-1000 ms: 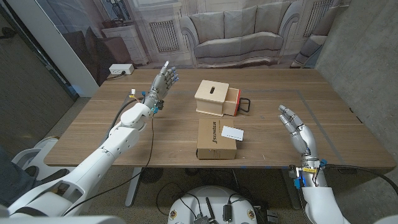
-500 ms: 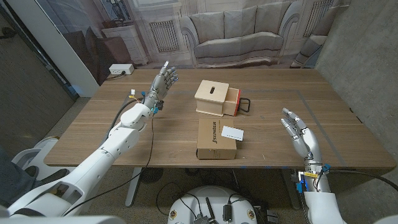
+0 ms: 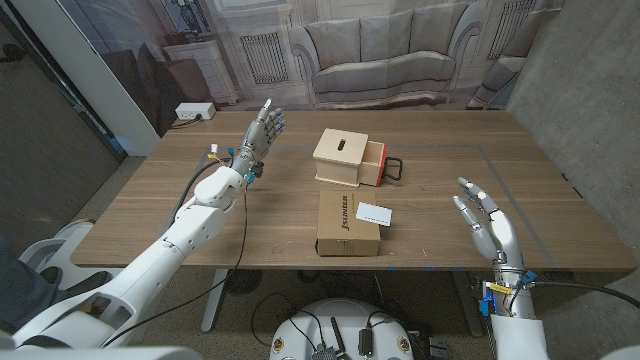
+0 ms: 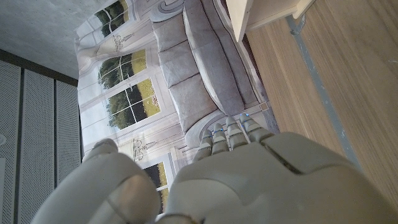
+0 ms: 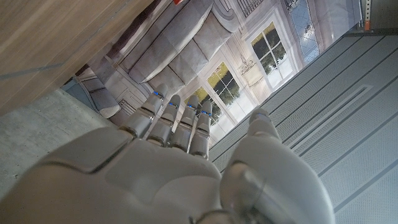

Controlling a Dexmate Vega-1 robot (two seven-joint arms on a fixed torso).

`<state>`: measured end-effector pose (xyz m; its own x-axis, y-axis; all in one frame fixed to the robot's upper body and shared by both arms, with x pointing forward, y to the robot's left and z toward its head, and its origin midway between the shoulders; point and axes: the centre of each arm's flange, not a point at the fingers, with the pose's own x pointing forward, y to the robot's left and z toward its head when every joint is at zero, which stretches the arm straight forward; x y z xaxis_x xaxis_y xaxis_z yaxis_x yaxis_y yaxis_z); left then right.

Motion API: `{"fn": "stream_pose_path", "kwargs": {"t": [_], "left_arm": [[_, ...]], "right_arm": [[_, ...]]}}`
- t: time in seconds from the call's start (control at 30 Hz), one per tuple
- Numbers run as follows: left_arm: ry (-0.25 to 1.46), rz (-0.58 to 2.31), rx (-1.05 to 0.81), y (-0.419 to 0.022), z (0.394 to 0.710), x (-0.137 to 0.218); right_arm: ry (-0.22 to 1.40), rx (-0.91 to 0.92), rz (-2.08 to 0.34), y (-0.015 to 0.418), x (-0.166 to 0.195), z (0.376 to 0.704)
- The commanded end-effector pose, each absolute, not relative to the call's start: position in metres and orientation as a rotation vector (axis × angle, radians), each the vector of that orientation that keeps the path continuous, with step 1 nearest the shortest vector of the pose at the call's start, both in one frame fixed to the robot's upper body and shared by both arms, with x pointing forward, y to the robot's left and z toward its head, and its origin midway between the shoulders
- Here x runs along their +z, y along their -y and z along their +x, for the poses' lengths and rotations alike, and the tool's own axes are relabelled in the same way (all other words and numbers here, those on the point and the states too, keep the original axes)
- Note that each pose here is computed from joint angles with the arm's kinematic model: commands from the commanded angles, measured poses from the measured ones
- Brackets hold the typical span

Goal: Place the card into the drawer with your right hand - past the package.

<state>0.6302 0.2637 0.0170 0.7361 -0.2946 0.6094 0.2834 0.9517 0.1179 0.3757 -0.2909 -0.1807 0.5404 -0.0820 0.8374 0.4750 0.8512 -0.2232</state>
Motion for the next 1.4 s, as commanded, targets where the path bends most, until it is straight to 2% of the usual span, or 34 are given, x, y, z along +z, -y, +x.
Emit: {"fn": "stream_pose_path", "kwargs": {"t": [0.03, 1.4], "left_arm": [[0.674, 0.019, -0.319, -0.260, 0.631, 0.018], [0.665, 0.031, -0.320, -0.263, 0.628, 0.020]], "right_arm": [[0.988, -0.405, -0.580, 0.288, -0.179, 0.369], [1.063, -0.537, -0.839, 0.272, -0.186, 0.361]]}}
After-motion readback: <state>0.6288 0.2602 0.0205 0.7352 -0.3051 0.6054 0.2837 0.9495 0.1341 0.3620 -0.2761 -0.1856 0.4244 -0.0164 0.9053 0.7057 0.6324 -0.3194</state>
